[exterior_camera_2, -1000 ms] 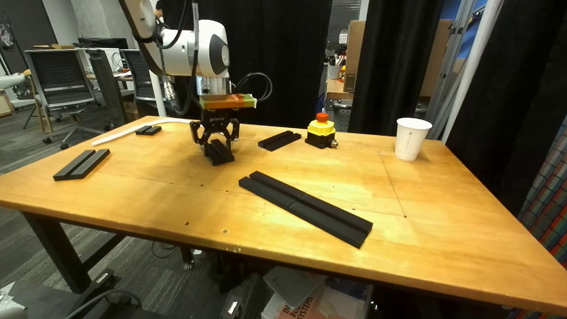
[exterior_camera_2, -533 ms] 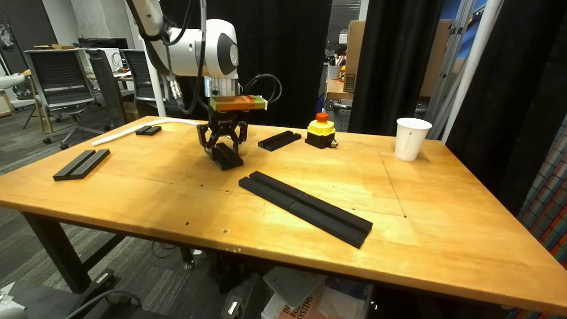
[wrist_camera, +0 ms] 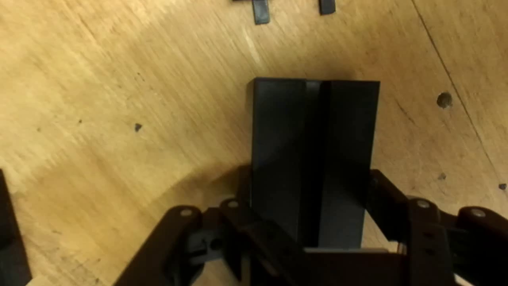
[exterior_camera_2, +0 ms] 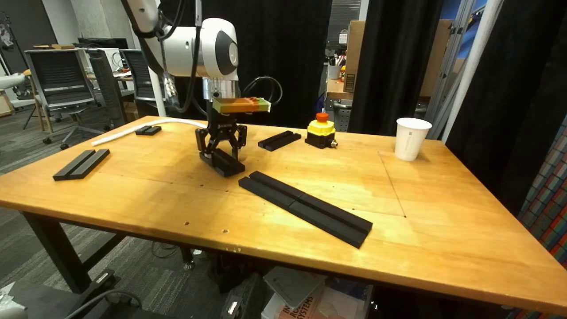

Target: Pick up the black objects and put them in a straight line.

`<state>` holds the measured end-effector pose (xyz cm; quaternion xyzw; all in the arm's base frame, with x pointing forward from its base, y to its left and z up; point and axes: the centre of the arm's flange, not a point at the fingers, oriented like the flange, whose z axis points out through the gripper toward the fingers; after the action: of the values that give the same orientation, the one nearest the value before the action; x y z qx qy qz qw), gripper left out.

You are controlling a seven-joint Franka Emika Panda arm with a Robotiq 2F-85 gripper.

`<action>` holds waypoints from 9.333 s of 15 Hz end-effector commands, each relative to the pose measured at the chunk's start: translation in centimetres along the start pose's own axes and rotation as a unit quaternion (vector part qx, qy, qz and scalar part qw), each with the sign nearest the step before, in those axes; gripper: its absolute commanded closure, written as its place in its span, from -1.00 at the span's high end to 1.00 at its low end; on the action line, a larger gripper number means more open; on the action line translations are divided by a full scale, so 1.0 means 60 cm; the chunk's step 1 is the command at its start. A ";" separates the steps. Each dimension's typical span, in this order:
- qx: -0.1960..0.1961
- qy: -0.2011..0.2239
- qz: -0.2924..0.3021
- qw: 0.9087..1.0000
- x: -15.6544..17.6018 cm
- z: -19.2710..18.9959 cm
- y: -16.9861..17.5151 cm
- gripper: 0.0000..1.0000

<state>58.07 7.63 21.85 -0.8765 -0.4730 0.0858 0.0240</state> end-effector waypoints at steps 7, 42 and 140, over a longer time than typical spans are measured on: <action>-0.008 -0.018 -0.051 0.999 -0.057 -0.003 -0.010 -0.07; -0.070 -0.009 -0.057 0.996 -0.105 -0.025 0.008 -0.07; 0.001 0.004 0.030 1.000 -0.103 -0.086 0.060 1.00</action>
<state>58.24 -0.36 25.25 -0.8852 -0.4573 0.0813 0.0254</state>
